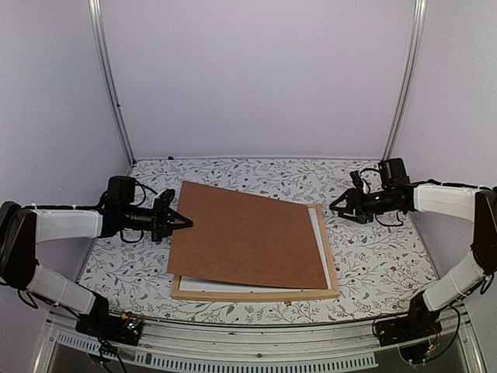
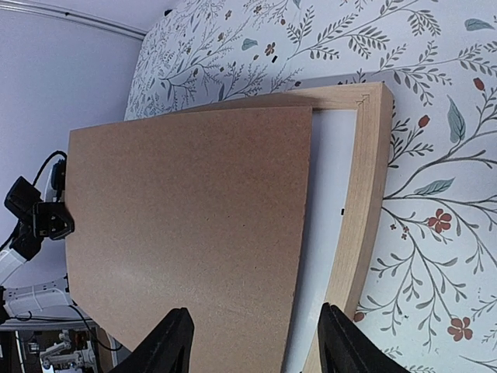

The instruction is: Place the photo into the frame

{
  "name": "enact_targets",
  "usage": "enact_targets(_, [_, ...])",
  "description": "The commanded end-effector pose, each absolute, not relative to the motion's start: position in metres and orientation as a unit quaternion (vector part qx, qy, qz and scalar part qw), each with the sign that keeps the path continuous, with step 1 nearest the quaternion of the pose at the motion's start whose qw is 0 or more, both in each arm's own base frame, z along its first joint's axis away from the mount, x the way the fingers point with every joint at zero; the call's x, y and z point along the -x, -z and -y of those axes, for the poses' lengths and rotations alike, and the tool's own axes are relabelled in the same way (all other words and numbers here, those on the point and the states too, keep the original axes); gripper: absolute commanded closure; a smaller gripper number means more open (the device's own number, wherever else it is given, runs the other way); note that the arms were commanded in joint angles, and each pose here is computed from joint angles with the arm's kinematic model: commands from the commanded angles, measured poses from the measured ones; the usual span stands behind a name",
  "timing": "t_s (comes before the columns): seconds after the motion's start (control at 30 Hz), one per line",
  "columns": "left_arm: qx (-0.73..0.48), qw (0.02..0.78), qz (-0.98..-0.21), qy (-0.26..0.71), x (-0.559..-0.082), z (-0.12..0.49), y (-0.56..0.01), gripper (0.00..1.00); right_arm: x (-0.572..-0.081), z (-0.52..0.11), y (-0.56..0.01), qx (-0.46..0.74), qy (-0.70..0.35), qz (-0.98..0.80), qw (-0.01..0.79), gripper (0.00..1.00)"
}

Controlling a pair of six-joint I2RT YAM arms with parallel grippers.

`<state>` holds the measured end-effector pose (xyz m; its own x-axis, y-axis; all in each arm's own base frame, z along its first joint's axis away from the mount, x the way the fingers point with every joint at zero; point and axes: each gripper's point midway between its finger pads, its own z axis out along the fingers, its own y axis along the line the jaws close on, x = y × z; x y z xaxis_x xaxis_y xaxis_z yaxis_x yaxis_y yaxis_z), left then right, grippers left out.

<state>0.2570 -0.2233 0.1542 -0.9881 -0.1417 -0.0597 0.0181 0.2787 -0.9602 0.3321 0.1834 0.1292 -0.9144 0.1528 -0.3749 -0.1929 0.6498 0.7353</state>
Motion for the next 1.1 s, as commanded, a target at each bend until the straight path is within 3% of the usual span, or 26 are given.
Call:
enact_targets(0.0, [-0.019,0.090,-0.774,0.626,-0.263,0.230,-0.181,1.00,-0.337,-0.182,-0.131,0.018,-0.416,-0.883,0.216,0.41])
enact_targets(1.07, [-0.043,0.047,-0.778,0.625,-0.272,0.250,-0.157,1.00,-0.333,-0.180,-0.119,0.011,-0.416,-0.886,0.203,0.42])
